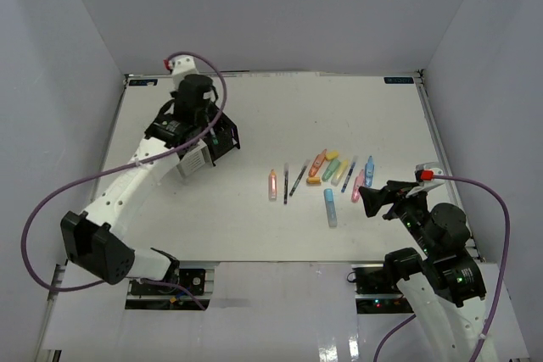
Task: Sort the stationery into containers
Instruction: Pick up the pen from the center of the board, then place the pen in the storage box.
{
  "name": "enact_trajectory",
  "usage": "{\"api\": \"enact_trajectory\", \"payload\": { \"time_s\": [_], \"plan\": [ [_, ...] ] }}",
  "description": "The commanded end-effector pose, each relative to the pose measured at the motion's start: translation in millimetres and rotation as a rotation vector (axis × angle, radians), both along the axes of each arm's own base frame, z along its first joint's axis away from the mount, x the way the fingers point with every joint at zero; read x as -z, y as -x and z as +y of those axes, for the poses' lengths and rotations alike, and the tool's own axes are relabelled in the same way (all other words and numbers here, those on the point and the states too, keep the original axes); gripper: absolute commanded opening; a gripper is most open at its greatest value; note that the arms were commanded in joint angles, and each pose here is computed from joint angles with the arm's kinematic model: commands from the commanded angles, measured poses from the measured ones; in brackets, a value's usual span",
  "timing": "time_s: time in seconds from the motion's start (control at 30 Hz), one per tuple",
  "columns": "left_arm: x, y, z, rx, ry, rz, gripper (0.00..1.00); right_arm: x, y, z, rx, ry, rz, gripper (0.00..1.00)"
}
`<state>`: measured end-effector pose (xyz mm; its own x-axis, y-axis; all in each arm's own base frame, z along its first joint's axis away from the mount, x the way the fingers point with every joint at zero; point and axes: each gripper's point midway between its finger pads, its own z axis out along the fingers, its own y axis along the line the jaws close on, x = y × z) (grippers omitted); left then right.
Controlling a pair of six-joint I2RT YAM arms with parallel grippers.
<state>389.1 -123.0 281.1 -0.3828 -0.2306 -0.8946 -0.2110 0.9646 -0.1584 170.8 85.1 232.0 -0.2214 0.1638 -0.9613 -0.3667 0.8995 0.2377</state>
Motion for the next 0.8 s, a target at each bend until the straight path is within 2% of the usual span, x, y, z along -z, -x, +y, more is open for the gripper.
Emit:
{"api": "enact_trajectory", "payload": {
  "time_s": [0.0,0.17,0.3,0.57,0.67,0.77],
  "plan": [
    [-31,-16,71,-0.165,-0.095,-0.145,0.00,-10,0,4,-0.020,-0.018,-0.039,0.90],
    [-44,-37,117,-0.248,-0.165,-0.297,0.00,-11,1,4,-0.025,-0.018,-0.041,0.90],
    [-27,-52,155,-0.336,-0.197,-0.294,0.00,-12,3,5,-0.034,-0.020,-0.049,0.90],
    [-23,-61,179,-0.377,-0.194,-0.381,0.00,-13,4,7,-0.045,-0.019,-0.056,0.90],
    [-14,-64,179,-0.370,-0.200,-0.374,0.01,-13,5,7,-0.049,-0.017,-0.060,0.90],
    [5,-68,178,-0.360,-0.204,-0.346,0.05,-13,5,7,-0.052,-0.016,-0.061,0.90]
  ]
}}
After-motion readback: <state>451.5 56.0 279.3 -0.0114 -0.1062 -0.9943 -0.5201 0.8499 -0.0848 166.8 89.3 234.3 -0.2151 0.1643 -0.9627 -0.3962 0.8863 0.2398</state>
